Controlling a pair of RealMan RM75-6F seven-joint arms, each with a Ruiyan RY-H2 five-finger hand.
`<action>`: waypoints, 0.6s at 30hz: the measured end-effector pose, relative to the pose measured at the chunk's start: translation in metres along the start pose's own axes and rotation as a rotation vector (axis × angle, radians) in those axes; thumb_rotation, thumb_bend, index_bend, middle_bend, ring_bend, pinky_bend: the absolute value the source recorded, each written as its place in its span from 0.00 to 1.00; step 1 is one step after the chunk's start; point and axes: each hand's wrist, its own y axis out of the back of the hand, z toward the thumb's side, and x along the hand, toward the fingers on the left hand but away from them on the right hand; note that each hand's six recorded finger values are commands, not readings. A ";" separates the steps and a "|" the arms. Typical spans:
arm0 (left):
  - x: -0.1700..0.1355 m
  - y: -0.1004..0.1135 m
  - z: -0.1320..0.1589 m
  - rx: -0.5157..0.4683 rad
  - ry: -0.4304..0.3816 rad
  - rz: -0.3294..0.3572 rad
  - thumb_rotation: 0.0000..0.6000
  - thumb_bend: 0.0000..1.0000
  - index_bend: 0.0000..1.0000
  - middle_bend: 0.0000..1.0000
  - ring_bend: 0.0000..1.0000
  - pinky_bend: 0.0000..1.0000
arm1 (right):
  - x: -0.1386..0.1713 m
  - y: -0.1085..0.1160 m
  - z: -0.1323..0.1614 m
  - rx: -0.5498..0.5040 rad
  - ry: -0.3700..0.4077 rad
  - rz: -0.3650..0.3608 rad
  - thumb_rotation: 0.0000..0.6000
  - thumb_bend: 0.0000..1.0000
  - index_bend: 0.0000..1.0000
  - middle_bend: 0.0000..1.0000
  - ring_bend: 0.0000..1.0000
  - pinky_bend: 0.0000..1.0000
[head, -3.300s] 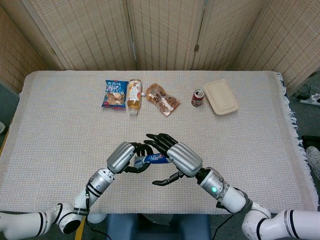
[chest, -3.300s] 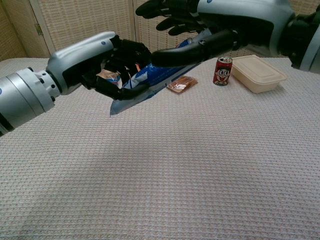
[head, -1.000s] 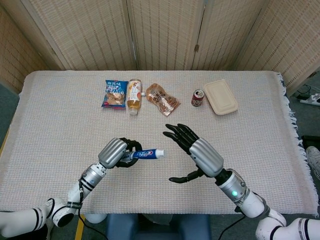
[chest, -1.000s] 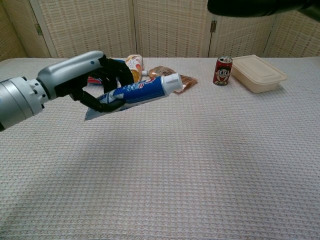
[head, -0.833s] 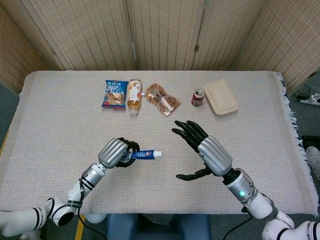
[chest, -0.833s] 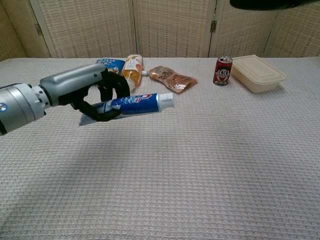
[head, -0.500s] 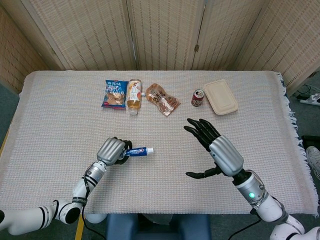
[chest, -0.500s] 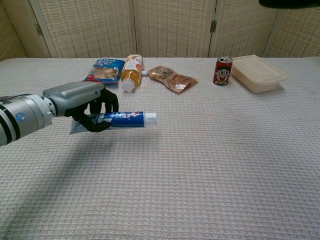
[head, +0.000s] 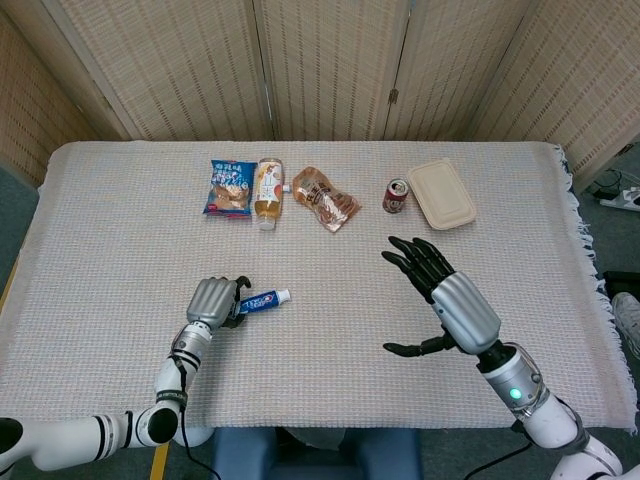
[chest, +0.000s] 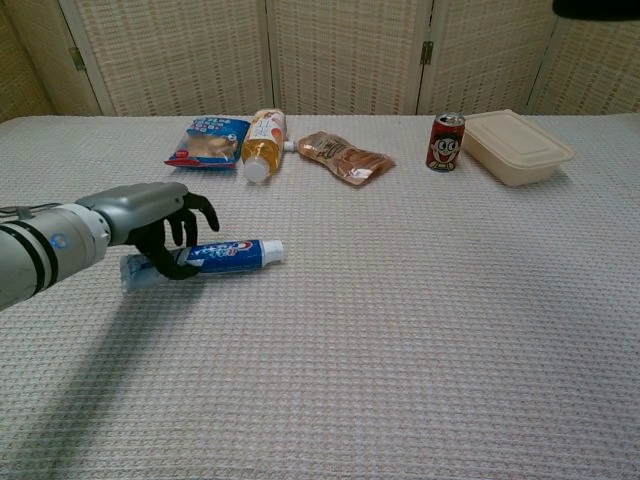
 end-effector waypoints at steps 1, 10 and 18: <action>-0.001 0.000 -0.001 -0.013 0.007 -0.008 1.00 0.26 0.02 0.28 0.19 0.25 | 0.001 0.001 -0.001 0.001 -0.004 -0.001 0.47 0.04 0.00 0.00 0.00 0.00; -0.015 0.027 -0.017 -0.088 0.009 0.022 1.00 0.25 0.01 0.20 0.14 0.19 | 0.017 0.012 -0.020 0.059 -0.079 -0.017 0.47 0.04 0.00 0.00 0.00 0.00; -0.045 0.079 -0.056 -0.088 0.003 0.225 1.00 0.25 0.12 0.23 0.17 0.17 | 0.047 0.028 -0.049 0.179 -0.212 -0.031 1.00 0.04 0.00 0.00 0.00 0.00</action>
